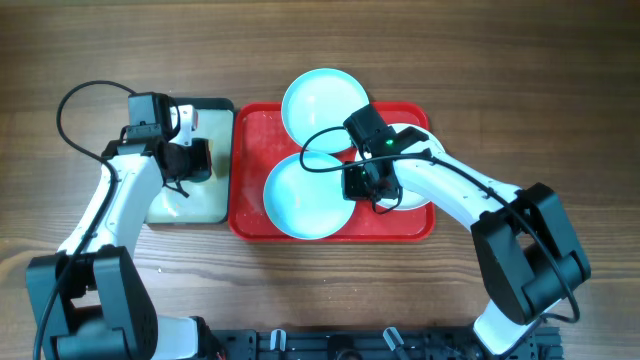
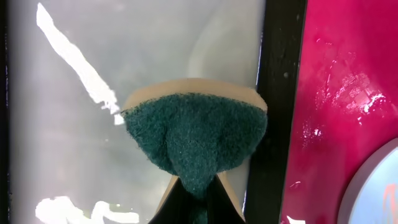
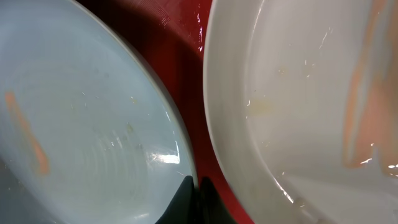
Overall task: Clean dirty plates on tray and stack at the side
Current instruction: 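Carry the sponge with the left gripper onto the held blue plate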
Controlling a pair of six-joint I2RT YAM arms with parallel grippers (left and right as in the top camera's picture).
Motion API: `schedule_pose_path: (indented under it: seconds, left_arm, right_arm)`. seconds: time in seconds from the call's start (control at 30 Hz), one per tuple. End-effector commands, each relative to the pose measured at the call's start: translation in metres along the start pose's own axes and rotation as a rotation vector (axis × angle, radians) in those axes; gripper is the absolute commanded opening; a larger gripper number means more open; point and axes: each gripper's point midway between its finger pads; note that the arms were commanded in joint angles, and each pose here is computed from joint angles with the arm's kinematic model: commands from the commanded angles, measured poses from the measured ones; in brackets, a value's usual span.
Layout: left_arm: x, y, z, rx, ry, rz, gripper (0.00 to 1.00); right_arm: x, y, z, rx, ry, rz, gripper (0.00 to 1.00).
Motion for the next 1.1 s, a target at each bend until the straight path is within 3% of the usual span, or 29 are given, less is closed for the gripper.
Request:
schedule_pose_path:
  seconds: [0.0,0.3,0.43,0.63,1.07]
  left_arm:
    - [-0.003,-0.004,0.001,0.018,-0.017,0.023,0.04]
    - [-0.046,0.016,-0.047,-0.127,-0.217,0.037,0.04]
    - [-0.053,0.004,-0.072,-0.072,-0.267,0.025,0.04]
    - [-0.03,-0.043,-0.07,0.17,-0.181,0.018,0.04]
    - [-0.005,-0.124,-0.036,0.208,-0.022,0.051,0.04]
  right_arm:
    - [0.0,-0.007,0.007,0.031,0.0,-0.006,0.05]
    - [-0.001,-0.005,0.007,0.02,-0.004,0.003,0.04]
    - [-0.004,0.017,0.006,-0.09,0.004,-0.001,0.04]
    - [-0.009,0.031,0.004,-0.154,-0.008,0.052,0.04]
    - [-0.014,0.025,0.006,-0.108,-0.049,0.053,0.04]
Point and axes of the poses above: each gripper's point midway between its finger pads, its own z axis out along the fingers, its own y axis along the line the jaws close on, x = y × z, and after that the axes turned 7 degrees about z, right-handed
